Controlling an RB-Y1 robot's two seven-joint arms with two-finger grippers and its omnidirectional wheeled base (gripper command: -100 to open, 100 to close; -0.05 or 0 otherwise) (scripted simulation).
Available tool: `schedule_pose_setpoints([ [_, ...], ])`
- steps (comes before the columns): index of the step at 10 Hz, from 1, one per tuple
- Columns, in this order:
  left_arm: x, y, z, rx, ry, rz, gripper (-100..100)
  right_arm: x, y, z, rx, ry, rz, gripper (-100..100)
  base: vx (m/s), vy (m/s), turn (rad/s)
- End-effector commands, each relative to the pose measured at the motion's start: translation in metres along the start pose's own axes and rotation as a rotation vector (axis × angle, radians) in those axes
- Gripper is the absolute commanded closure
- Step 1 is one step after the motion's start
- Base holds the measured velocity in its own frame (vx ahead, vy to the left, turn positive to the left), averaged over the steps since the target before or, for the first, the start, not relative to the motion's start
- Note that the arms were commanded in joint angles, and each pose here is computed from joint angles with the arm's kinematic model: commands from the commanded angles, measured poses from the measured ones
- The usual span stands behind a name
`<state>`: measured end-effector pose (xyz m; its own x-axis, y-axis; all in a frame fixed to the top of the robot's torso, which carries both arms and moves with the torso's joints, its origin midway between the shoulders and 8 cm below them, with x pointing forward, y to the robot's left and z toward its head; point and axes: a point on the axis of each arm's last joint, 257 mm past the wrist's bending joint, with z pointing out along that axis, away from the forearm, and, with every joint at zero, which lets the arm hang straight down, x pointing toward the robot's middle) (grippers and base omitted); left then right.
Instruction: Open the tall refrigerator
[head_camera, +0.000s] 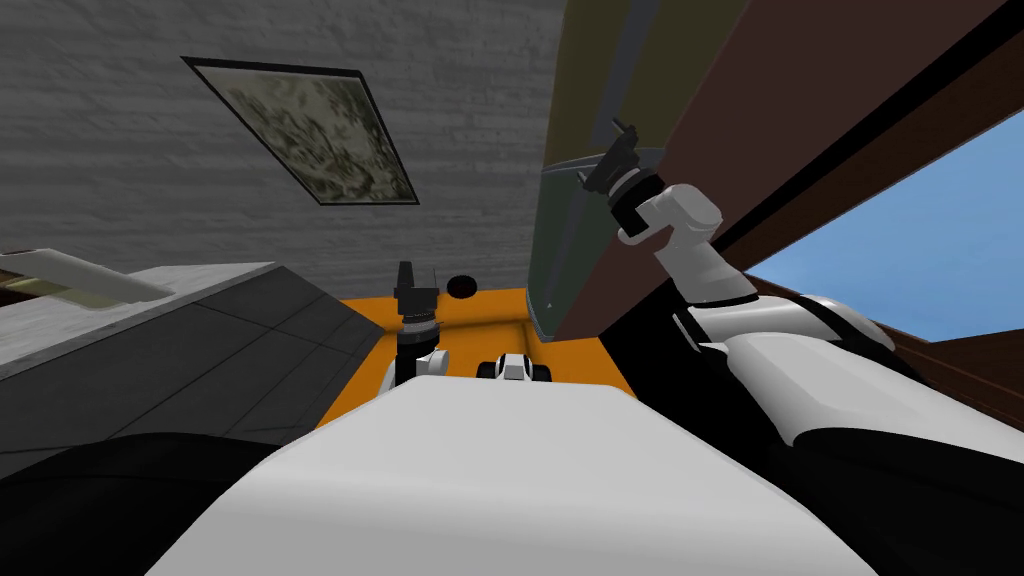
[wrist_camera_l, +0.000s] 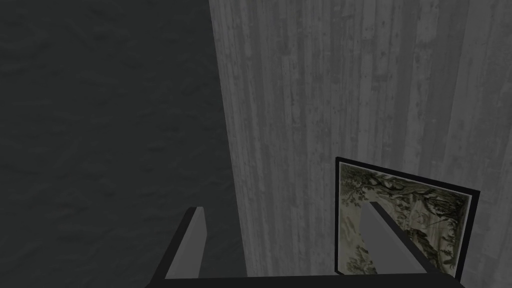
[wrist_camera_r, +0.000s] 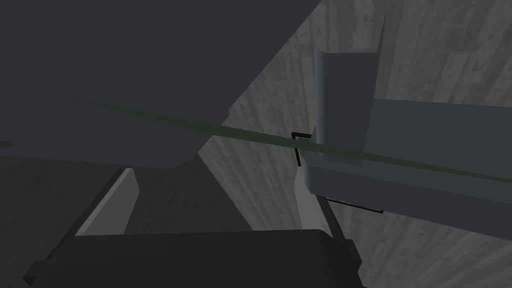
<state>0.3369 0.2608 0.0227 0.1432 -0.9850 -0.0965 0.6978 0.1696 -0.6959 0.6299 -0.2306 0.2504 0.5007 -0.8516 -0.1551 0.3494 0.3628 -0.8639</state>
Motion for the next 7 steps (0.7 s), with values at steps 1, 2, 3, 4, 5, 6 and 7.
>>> schedule_pose_setpoints([
  [1,0.000,0.000,0.000,0.000,0.000,0.000,0,0.007,-0.011,0.003,0.014,0.015,-0.031,-100,0.004,0.029,-0.004],
  [2,0.000,0.000,0.000,0.000,0.000,0.000,0,0.010,-0.024,0.005,0.014,0.014,-0.041,-100,0.029,0.054,0.039],
  [3,0.000,0.000,0.000,0.000,0.000,0.000,0,0.013,-0.032,0.007,0.013,0.015,-0.046,-100,0.067,0.099,0.024],
  [4,0.000,0.000,0.000,0.000,0.000,0.000,0,0.016,-0.040,0.007,0.011,0.017,-0.051,-100,0.056,0.125,0.019],
  [5,0.000,0.000,0.000,0.000,0.000,0.000,0,0.013,-0.031,0.006,0.006,0.013,-0.046,-100,0.018,0.055,-0.018],
  [6,0.000,0.000,0.000,0.000,0.000,0.000,0,0.010,-0.024,0.005,0.014,0.014,-0.041,100,-0.036,-0.065,-0.039],
  [7,0.000,0.000,0.000,0.000,0.000,0.000,0,0.008,-0.019,0.005,0.016,0.014,-0.038,100,-0.057,-0.109,0.004],
])
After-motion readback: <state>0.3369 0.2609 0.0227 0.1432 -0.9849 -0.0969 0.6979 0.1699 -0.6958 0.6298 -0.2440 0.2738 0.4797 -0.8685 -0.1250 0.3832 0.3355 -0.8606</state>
